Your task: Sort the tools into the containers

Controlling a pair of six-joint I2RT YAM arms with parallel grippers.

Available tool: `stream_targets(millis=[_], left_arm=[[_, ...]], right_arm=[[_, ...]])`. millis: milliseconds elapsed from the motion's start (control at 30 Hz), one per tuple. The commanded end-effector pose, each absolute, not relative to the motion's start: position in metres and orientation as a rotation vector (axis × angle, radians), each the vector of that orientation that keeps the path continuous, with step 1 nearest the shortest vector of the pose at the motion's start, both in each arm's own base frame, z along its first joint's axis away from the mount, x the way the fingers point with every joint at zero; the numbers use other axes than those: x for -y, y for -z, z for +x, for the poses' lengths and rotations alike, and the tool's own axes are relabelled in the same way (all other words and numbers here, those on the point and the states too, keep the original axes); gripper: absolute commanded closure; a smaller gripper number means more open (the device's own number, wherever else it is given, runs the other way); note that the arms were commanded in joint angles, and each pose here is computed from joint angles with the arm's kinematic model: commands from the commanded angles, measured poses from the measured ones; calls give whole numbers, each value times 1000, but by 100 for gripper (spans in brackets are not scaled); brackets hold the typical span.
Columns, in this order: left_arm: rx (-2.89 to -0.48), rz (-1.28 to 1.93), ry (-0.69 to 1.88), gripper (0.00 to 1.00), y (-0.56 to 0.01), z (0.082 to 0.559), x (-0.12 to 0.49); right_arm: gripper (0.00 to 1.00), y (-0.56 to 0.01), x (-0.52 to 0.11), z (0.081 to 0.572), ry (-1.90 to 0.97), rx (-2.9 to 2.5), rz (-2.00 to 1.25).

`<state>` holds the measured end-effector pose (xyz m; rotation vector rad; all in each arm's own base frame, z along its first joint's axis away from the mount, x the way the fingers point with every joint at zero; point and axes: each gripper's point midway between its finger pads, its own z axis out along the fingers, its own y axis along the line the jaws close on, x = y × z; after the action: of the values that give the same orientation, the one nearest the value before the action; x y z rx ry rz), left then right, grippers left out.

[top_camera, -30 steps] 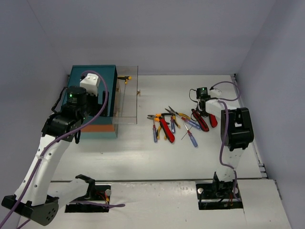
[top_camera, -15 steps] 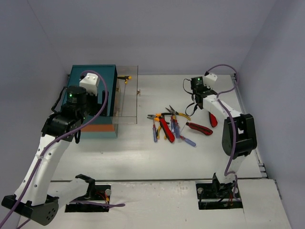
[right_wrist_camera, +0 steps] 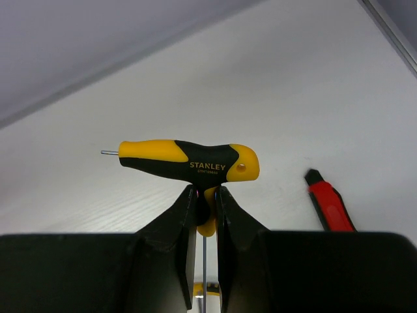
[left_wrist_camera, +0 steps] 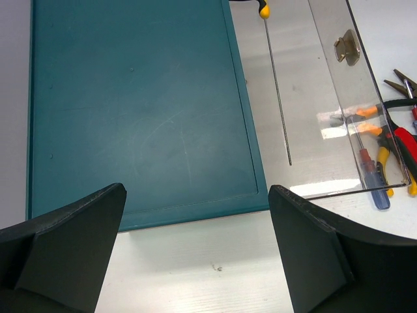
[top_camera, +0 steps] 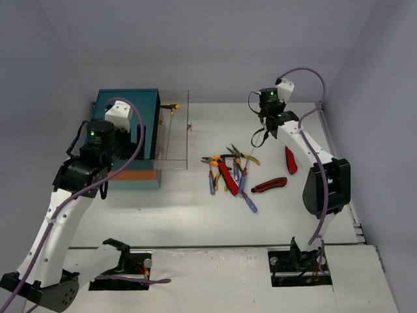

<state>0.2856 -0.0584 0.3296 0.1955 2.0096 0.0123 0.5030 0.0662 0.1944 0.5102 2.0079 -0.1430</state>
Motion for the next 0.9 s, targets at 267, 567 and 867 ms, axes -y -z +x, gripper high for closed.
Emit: stream_targets(millis=[267, 567, 867], left_arm=[[-1908, 183, -11, 11, -360, 287, 57], [-1899, 169, 4, 11, -362, 283, 57], [-1891, 150, 10, 11, -366, 277, 54]], right_arm=[[100, -407, -235, 481, -676, -1690, 81], [100, -427, -361, 471, -1014, -1644, -38], [100, -417, -412, 474, -1139, -1625, 43]])
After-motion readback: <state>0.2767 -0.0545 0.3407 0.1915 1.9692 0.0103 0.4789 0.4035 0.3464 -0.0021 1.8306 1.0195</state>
